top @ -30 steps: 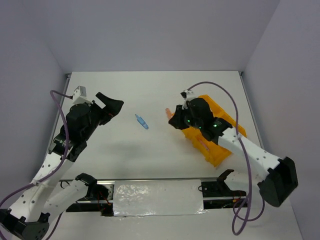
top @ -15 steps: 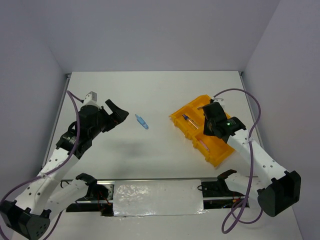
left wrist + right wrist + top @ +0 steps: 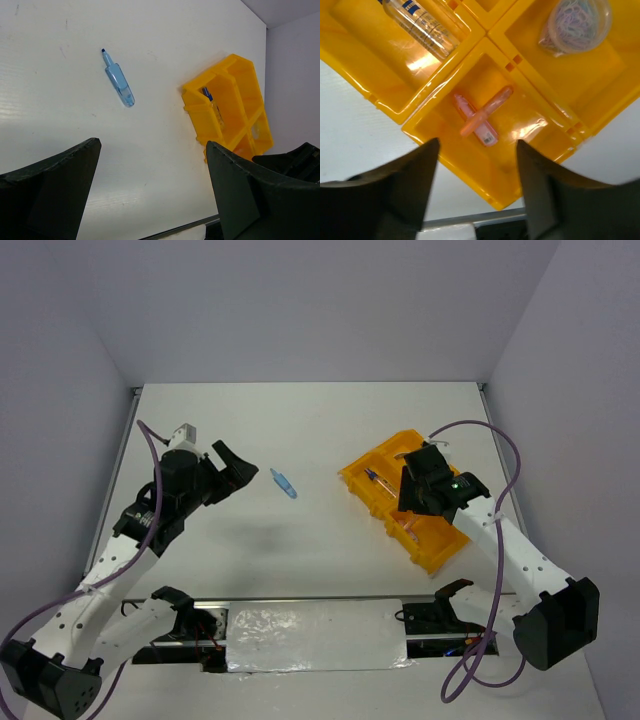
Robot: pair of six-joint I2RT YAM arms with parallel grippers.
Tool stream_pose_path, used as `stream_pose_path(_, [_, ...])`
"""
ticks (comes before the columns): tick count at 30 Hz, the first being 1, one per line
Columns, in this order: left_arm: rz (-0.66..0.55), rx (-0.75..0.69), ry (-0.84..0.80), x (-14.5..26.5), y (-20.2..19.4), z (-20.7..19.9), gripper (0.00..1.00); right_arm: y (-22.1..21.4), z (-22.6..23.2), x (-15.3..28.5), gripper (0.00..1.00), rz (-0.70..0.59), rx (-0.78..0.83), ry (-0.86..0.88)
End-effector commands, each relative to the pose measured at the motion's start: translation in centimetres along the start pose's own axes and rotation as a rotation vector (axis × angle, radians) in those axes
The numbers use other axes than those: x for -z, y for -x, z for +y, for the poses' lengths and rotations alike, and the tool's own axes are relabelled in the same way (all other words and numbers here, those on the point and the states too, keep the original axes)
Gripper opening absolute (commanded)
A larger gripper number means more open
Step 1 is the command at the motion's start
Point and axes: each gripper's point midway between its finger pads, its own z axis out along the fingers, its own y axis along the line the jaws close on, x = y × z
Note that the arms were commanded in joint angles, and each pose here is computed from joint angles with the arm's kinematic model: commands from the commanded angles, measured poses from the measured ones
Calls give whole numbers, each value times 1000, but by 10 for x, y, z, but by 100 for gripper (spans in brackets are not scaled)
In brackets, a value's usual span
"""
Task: Sort the stationery into containers
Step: Place the pen in the storage box, then pick up the pen from the center of the board.
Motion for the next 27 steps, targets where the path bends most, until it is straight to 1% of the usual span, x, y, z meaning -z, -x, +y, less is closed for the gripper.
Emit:
stream_pose_path(1, [9,-20,-15,-7,-3,1,99,1,-5,5,76,-7,-5,-16])
stream_pose_path(2, [14,-13,-13,-9,-5,3,99,3,-6,6,84,-13,-6,-14])
stream_pose_path(4, [37,-5,-1,-19,-13,7,99,8,-7,12,86,-36,-11,-10])
stream_pose_path(6, [51,8,14,-28,-18,12,99,15,-5,19,86,-66,-1,15])
stream_pose_path(8, [59,25,66,-42,-26,23,99,19,-2,26,86,-90,11,43])
stream_pose_path(9, [65,23,80,-46,-31,24,99,23,3,33,86,-118,5,86])
stream_pose_path(11, [65,30,167,-62,-37,37,99,25,13,42,86,-149,21,152])
stream_pose_path(12, [91,22,203,-72,-46,40,99,27,21,46,86,-167,18,199])
stream_pose_path(13, [76,37,252,-78,-47,45,99,29,26,54,86,-196,15,242])
stream_pose_path(14, [83,30,270,-82,-55,43,99,30,30,58,86,-208,16,275])
stream_pose_path(15, [67,29,278,-88,-51,35,99,31,35,60,86,-223,14,306])
stream_pose_path(16, [79,16,324,-99,-61,39,99,29,41,66,86,-228,21,355])
stream_pose_path(17, [55,-27,383,-101,-64,42,99,28,44,67,86,-229,27,375])
stream_pose_path(18, [46,-37,418,-114,-64,36,99,26,48,66,86,-227,34,397])
stream_pose_path(20, [60,-67,479,-124,-70,39,99,23,53,63,85,-222,49,414])
stream_pose_path(21, [67,-64,510,-138,-73,39,99,19,53,60,85,-209,58,410])
stream_pose_path(22, [67,-71,533,-143,-74,41,99,17,53,58,85,-203,70,407])
stream_pose_path(23, [69,-93,581,-146,-75,48,100,13,53,56,85,-197,80,399])
stream_pose_path(24, [77,-99,614,-160,-77,47,99,13,52,55,85,-199,82,393])
stream_pose_path(27, [114,-139,711,-183,-84,53,99,11,52,56,85,-205,88,400])
